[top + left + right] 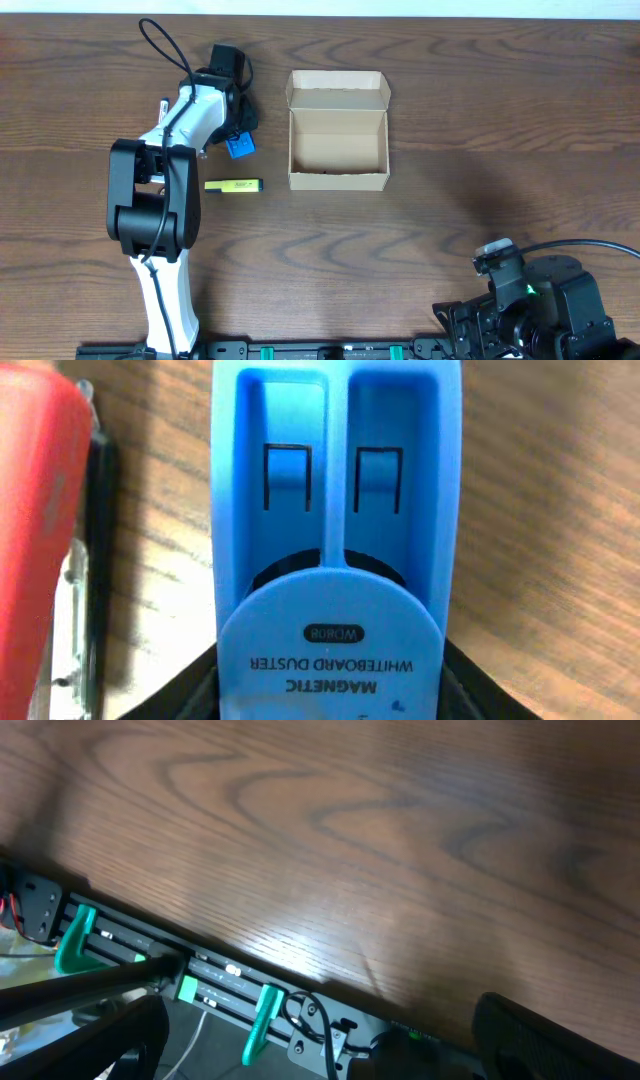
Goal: Pack container
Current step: 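Carry the blue duster into the box and release it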
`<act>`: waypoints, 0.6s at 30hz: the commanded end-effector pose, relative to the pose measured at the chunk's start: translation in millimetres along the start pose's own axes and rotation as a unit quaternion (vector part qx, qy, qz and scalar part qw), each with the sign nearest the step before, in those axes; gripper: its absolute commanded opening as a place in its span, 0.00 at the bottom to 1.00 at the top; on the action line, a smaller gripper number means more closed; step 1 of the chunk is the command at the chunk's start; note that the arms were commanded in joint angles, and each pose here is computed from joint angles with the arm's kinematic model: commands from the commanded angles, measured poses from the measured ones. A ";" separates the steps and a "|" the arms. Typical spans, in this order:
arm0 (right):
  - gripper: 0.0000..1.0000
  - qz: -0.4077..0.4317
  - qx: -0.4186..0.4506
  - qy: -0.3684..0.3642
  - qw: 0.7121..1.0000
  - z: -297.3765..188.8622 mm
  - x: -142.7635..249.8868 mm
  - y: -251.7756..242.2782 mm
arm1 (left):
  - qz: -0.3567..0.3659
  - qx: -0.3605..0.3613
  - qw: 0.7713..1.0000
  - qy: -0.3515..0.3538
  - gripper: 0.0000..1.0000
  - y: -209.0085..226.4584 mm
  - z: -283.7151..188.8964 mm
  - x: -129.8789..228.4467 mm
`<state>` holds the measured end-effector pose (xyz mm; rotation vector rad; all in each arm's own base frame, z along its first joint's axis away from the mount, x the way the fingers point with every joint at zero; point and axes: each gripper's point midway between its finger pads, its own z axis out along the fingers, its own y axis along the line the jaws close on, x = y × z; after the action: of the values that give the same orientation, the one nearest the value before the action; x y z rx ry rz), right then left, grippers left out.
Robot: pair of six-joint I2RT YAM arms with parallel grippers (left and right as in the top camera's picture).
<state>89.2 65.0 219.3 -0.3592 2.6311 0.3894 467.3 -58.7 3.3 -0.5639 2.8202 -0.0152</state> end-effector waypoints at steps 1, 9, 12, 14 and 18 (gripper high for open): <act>0.99 0.002 -0.003 0.001 1.000 0.1 0.9 1.3 | 0.010 -0.008 1.000 0.010 0.33 0.3 -5.8 -3.9; 0.99 0.002 -0.003 0.001 1.000 0.1 0.9 1.3 | 0.050 -0.011 0.999 -0.011 0.17 -13.1 -75.6 -30.3; 0.99 0.002 -0.003 0.001 1.000 0.1 0.9 1.3 | 0.084 -0.006 0.996 -0.038 0.15 -24.3 -112.1 -37.1; 0.99 0.002 -0.003 0.001 1.000 0.1 0.9 1.3 | 0.129 0.003 0.990 -0.059 0.15 -36.5 -138.9 -35.8; 0.99 0.002 -0.003 0.001 1.000 0.1 0.9 1.3 | 0.262 0.028 0.961 -0.079 0.06 -63.5 -174.9 -17.2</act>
<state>89.3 65.0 219.4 -0.3592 2.6308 0.3894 466.6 -98.0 139.3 -0.1076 2.7967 0.0389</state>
